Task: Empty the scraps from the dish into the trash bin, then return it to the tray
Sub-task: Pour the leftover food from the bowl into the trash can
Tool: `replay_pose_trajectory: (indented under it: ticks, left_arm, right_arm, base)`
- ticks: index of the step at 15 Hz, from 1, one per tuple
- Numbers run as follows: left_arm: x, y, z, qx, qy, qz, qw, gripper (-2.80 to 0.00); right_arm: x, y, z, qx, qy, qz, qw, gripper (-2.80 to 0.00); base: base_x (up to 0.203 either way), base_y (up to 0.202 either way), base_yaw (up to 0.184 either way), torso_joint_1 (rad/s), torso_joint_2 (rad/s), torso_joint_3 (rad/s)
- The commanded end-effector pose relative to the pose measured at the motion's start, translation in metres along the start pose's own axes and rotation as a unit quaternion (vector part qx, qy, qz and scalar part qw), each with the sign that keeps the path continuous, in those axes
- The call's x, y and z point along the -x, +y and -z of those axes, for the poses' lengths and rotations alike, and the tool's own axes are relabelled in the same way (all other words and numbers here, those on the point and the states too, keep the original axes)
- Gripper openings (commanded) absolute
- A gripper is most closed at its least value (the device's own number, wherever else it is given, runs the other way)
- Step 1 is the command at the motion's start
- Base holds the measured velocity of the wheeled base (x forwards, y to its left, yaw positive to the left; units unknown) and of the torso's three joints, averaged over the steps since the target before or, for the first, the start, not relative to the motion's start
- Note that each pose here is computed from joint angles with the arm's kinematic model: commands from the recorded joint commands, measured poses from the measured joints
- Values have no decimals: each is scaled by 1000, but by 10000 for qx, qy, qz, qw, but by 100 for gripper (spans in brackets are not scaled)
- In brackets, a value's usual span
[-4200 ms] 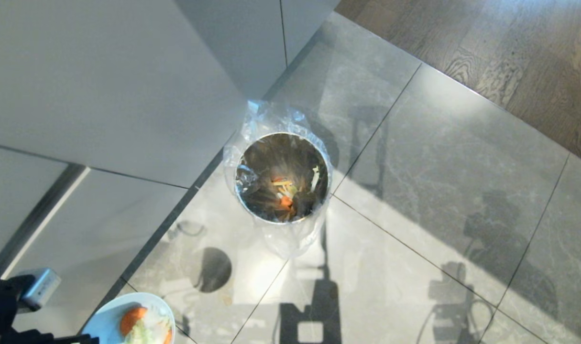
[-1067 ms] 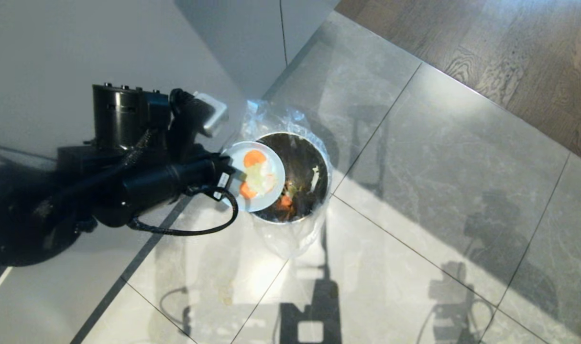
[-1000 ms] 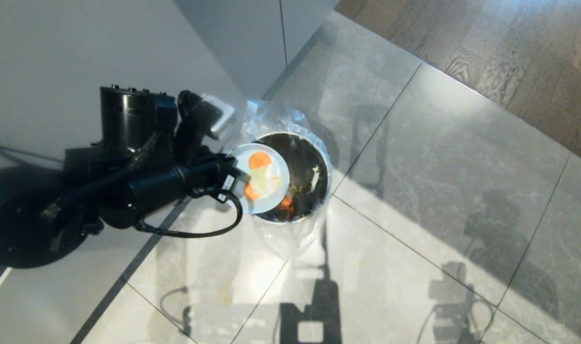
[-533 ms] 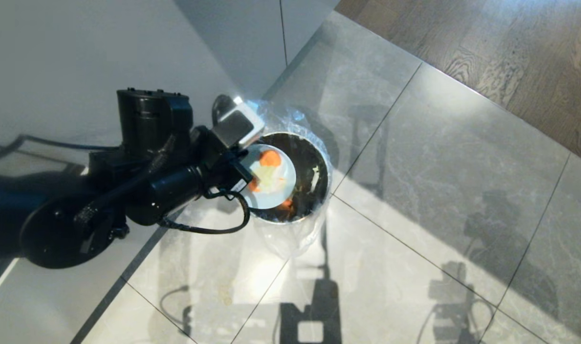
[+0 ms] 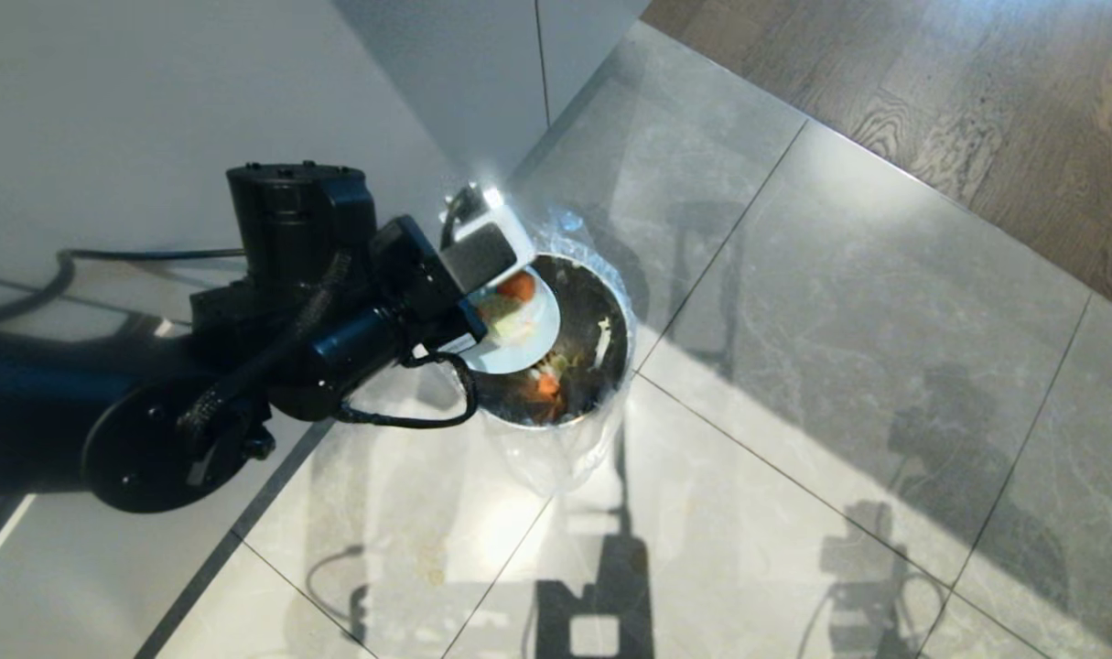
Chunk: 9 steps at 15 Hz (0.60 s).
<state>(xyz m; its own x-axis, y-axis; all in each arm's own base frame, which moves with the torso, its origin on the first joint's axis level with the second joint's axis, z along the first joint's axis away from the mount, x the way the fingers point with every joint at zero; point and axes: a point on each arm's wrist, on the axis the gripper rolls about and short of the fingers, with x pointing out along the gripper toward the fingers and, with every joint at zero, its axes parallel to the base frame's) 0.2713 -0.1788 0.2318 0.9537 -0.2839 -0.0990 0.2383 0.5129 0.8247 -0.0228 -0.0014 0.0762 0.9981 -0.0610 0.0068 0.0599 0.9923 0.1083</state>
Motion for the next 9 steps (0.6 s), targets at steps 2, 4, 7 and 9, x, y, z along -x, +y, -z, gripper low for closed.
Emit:
replay_pose_trajectory:
  ticks: [2,4,7,9]
  left_arm:
    - [-1,3,-4,-1300,-38,-70,9915,-280]
    - [0,2,-8,-2094,-85,-85,9778,-280]
    - [-1,-3,-16,-2664,101,-156,9637,-280]
    - [3,-12,-23,-2772,556,-206,9590,-280]
  right_arm:
    - [0,0,0,-4,-4,1,10000,-280]
    - [0,0,0,-4,-4,1,10000,-280]
    - [0,0,0,-4,-4,1,10000,-280]
    - [0,0,0,-4,-4,1,10000,-280]
  base:
    - [0,0,0,0,0,0]
    - [0,0,0,0,0,0]
    - [0,0,0,0,0,0]
    - [0,0,0,0,0,0]
